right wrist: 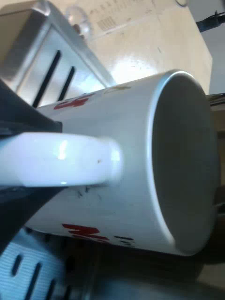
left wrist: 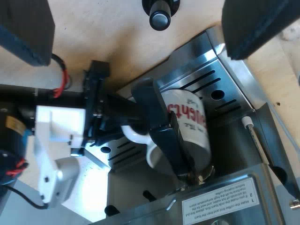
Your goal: Remove mug from coffee machine
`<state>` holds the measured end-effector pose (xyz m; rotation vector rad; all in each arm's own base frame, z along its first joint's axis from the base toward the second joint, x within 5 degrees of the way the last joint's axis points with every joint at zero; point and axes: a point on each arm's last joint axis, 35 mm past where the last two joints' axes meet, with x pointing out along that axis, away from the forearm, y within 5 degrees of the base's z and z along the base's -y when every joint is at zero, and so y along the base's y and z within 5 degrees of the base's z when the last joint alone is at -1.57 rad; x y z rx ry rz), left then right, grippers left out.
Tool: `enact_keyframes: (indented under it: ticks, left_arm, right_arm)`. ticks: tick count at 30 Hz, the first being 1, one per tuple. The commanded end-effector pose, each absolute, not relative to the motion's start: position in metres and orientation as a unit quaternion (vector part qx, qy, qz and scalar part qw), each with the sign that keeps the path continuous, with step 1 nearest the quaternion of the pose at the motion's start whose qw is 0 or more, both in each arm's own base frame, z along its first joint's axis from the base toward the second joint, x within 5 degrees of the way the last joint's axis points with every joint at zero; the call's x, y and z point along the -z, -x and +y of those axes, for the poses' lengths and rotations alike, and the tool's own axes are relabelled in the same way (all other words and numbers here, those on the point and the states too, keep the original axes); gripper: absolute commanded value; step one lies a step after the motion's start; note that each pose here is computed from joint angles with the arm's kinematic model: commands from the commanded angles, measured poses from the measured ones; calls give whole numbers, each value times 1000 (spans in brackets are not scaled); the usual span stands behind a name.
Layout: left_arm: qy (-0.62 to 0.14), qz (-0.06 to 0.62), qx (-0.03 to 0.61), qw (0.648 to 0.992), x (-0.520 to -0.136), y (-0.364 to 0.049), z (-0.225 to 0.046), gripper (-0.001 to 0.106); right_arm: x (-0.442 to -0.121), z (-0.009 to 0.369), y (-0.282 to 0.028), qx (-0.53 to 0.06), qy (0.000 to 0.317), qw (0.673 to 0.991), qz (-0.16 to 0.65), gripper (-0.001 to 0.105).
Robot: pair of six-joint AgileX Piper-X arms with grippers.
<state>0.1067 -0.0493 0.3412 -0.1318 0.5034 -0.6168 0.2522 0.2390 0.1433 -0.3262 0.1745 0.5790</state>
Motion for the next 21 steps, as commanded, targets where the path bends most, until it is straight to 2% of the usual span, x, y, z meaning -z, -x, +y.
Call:
enact_keyframes:
  ticks: [1,11,17,21]
  left_arm:
    - [68,236,303,921,-345,-106,-50,87]
    - [68,236,303,921,-345,-106,-50,87]
    - [75,238,339,907,-346,-105,-52,87]
    - [80,240,361,898,-346,-103,-53,87]
  right_arm:
    - [-153,232,-244,-280,155,945,67,0]
    - [-166,202,-214,-281,151,946,58,0]
    - [-179,184,-194,-281,141,948,39,0]
    - [-190,176,-177,-260,133,956,19,0]
